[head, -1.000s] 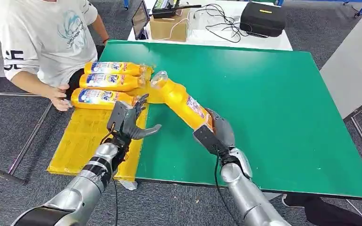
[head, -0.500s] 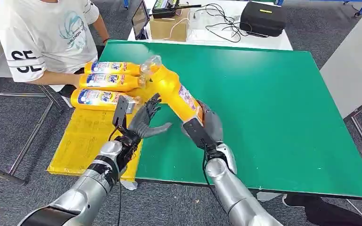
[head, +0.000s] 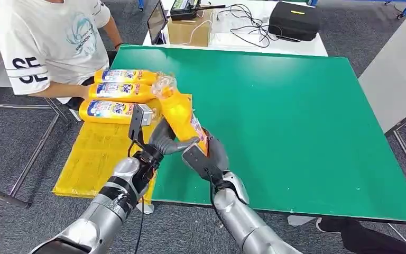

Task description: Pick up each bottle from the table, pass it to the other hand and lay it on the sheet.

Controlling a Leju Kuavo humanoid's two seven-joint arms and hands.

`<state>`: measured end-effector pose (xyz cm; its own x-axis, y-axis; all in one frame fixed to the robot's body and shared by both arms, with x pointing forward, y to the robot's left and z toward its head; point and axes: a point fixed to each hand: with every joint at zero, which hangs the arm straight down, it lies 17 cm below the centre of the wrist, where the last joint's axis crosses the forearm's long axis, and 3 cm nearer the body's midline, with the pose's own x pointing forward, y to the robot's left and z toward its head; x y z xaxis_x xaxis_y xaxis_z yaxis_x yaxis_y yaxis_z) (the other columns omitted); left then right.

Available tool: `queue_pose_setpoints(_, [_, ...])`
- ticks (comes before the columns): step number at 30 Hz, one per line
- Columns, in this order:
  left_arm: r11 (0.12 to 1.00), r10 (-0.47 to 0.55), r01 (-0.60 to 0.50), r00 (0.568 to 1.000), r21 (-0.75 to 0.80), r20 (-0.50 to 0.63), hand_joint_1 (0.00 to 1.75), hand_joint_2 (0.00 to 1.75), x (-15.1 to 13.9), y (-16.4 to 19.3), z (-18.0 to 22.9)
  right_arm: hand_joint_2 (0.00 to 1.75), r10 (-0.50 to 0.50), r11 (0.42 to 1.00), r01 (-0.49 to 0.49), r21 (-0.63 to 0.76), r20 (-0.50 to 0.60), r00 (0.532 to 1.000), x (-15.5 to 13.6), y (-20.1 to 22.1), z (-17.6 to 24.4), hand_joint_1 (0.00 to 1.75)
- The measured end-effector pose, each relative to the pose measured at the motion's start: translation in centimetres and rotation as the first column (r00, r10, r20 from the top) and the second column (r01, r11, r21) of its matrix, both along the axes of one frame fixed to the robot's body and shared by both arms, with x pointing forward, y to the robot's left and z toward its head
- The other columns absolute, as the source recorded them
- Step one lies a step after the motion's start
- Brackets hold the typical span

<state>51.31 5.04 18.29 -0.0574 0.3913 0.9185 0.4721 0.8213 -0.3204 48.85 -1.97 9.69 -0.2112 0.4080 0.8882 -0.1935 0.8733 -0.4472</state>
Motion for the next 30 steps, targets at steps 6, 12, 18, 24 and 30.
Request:
queue_pose_setpoints(6, [1.0, 0.027, -0.027, 1.0, -0.016, -0.004, 0.0, 1.75, -0.3, 0.8, -0.6, 1.75, 0.04, 0.999, -0.04, -0.032, -0.015, 0.999, -1.0, 1.4, -1.0, 1.75])
queue_pose_setpoints(12, [0.999, 0.029, -0.03, 0.999, -0.037, -0.025, 1.75, 1.75, -0.8, 1.6, -1.5, 1.75, 0.068, 0.994, -0.07, -0.087, -0.026, 0.997, -1.7, 2.3, -1.7, 0.0])
queue_pose_setpoints(18, [0.999, 0.036, -0.037, 0.999, -0.037, -0.023, 1.75, 1.75, -0.8, 1.7, -1.5, 1.75, 0.072, 0.993, -0.075, -0.095, -0.04, 0.997, -2.6, 2.8, -2.5, 0.0])
queue_pose_setpoints(24, [0.997, 0.054, -0.055, 0.998, -0.054, -0.01, 1.75, 1.75, -0.3, 2.3, -0.6, 1.75, 0.059, 0.996, -0.063, -0.067, -0.053, 0.997, -2.9, 2.3, -2.9, 0.0])
queue_pose_setpoints(30, [0.997, 0.055, -0.055, 0.998, -0.054, -0.004, 1.75, 1.75, -0.3, 2.4, -0.4, 1.75, 0.056, 0.996, -0.06, -0.064, -0.053, 0.997, -2.9, 2.0, -3.0, 0.0])
